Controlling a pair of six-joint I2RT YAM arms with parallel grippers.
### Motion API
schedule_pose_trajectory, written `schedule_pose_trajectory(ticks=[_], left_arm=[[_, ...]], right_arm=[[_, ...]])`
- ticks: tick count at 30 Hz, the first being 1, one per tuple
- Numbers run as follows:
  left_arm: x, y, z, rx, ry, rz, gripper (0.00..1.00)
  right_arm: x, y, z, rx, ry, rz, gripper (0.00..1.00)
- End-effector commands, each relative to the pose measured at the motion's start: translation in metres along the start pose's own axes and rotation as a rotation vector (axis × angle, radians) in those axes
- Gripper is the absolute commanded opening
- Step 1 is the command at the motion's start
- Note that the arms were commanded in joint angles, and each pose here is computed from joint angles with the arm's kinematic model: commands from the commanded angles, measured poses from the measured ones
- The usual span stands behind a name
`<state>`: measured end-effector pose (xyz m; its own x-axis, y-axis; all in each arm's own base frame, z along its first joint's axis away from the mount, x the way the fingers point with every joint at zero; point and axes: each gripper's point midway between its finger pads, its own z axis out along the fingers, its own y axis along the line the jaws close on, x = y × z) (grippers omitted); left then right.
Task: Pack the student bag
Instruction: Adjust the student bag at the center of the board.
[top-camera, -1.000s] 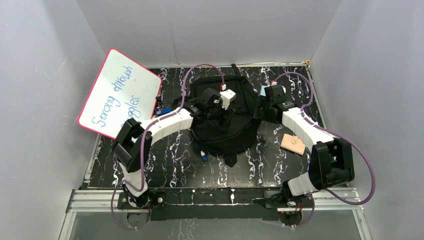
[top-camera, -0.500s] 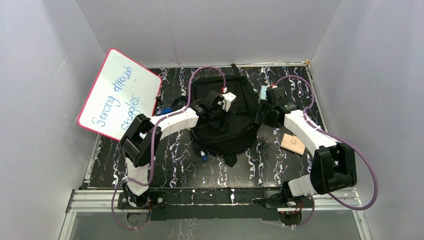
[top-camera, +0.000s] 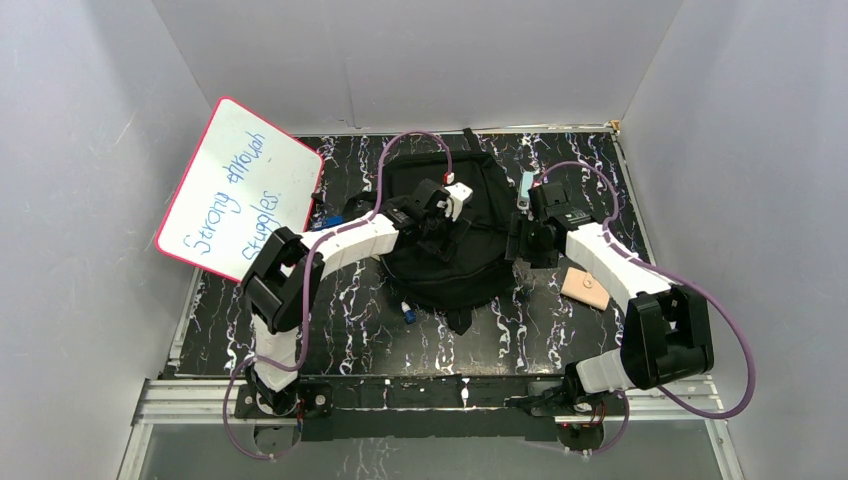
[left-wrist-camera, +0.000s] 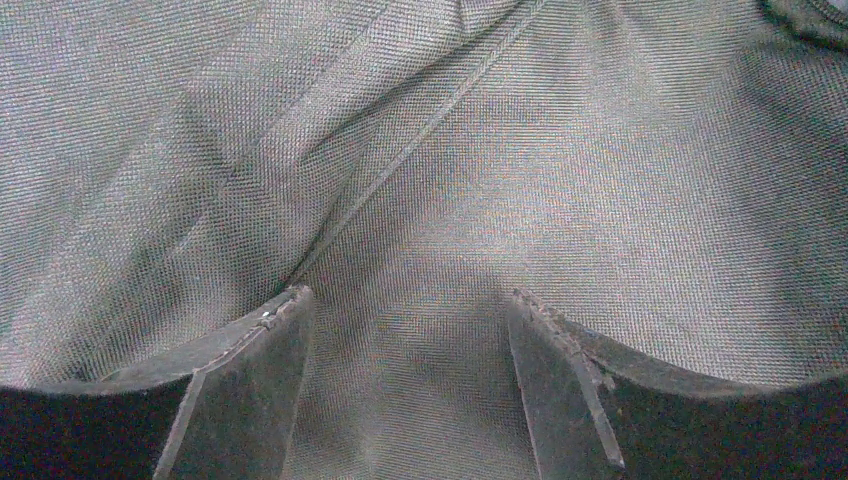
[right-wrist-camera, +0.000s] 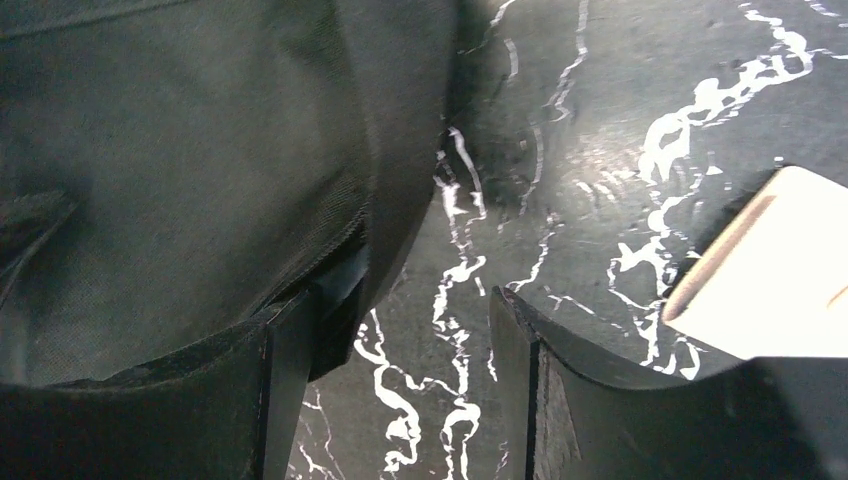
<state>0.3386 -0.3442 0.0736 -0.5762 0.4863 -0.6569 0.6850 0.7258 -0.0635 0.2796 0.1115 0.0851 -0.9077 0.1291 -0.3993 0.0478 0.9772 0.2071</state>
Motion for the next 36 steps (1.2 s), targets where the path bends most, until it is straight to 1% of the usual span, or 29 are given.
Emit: schedule_pose_trajectory(ticks=[1,10,17,21,26,28,32,34,36], left_arm=[[-0.012,0.000,-0.001,-0.011,-0.019,0.000,0.68],[-0.009,-0.001,0.001,-0.008,-0.009,-0.003,0.68],[-0.007,-0.002,0.002,-0.008,0.000,-0.006,0.68],[-0.005,-0.004,0.002,-0.005,0.003,-0.003,0.68],[-0.007,-0.004,0.001,-0.004,-0.001,0.000,0.68],[-0.010,-0.006,-0.001,0.000,-0.009,0.004,0.68],[-0.020,-0.013,-0.010,0.027,-0.039,0.009,0.68],[-0.027,-0.020,-0.016,0.053,-0.064,0.018,0.68],[-0.036,-0.031,-0.024,0.084,-0.093,0.030,0.68]], right_arm=[[0.011,0.028,-0.011,-0.091,0.018,-0.050,0.71],[0.033,0.062,-0.015,-0.140,0.044,-0.099,0.71],[0.054,0.082,-0.026,-0.178,0.068,-0.145,0.70],[0.063,0.082,-0.033,-0.182,0.072,-0.145,0.70],[0.073,0.068,-0.043,-0.153,0.080,-0.134,0.69],[0.074,0.060,-0.044,-0.120,0.066,-0.131,0.69],[0.071,0.057,-0.049,-0.115,0.041,-0.127,0.70],[0.061,0.059,-0.054,-0.117,-0.008,-0.122,0.71],[0.043,0.065,-0.063,-0.130,-0.087,-0.109,0.74]])
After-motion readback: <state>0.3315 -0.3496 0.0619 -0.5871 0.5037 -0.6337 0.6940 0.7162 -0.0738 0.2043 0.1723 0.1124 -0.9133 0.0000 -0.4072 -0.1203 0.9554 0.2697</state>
